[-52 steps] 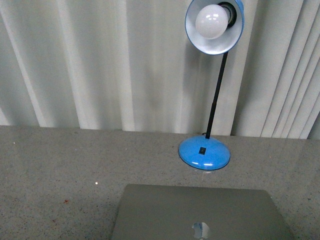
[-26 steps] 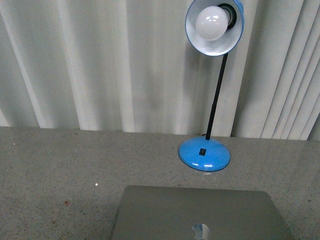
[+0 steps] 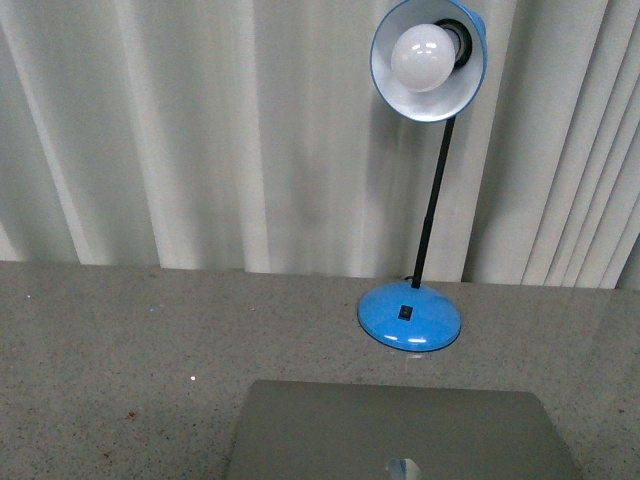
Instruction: Close laptop
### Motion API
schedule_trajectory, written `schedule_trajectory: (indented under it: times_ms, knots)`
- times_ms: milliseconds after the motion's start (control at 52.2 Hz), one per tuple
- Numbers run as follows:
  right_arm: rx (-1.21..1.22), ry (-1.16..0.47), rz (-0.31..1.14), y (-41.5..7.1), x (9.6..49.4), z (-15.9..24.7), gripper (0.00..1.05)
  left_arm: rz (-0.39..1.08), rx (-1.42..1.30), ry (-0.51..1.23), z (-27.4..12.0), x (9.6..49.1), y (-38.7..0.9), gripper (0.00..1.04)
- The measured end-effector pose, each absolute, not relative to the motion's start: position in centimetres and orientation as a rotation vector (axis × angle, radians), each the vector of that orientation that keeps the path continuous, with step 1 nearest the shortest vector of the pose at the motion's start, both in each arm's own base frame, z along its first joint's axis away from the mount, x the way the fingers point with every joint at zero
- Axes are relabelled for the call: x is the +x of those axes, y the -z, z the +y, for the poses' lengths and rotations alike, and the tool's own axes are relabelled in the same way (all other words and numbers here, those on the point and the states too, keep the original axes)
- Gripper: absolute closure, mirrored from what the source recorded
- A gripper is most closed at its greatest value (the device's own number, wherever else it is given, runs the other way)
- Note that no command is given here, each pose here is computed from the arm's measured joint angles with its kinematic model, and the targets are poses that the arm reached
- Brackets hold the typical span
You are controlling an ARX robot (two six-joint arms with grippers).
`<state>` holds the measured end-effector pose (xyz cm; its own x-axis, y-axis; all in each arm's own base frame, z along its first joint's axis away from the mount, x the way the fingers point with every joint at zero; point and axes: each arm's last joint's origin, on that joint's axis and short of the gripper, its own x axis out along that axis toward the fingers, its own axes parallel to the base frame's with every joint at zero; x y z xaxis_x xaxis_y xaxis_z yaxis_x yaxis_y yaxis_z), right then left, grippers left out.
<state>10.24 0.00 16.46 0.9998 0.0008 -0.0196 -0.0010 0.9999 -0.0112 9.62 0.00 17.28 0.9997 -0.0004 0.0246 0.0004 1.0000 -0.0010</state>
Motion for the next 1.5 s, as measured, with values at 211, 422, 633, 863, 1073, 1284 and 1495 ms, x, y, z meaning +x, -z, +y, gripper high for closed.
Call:
schedule_trajectory:
  times_ms: [211,422,633,863,1073,1284,1495]
  knots:
    - [-0.011,0.000,-0.003,-16.55,9.76,-0.01,1.02,-0.025,-0.001,0.000,0.00,9.62,-17.28,1.01]
    - [-0.011,0.000,-0.003,-16.55,9.75,-0.01,0.76,-0.026,-0.002,0.000,0.00,9.61,-17.29,0.81]
    - [-0.011,0.000,-0.003,-16.55,9.75,-0.01,0.36,-0.026,-0.002,0.000,0.00,9.61,-17.29,0.40]
    - [-0.011,0.000,-0.003,-16.55,9.75,-0.01,0.08,-0.026,-0.002,0.000,0.00,9.61,-17.29,0.08]
    - [-0.011,0.000,-0.003,-16.55,9.75,-0.01,0.07,-0.026,-0.001,0.000,0.00,9.61,-17.29,0.07]
    - [-0.011,0.000,-0.003,-16.55,9.75,-0.01,0.07,-0.026,-0.001,0.000,0.00,9.61,-17.29,0.07]
    - [-0.011,0.000,-0.003,-16.55,9.75,-0.01,0.07,-0.026,-0.001,0.000,0.00,9.61,-17.29,0.07]
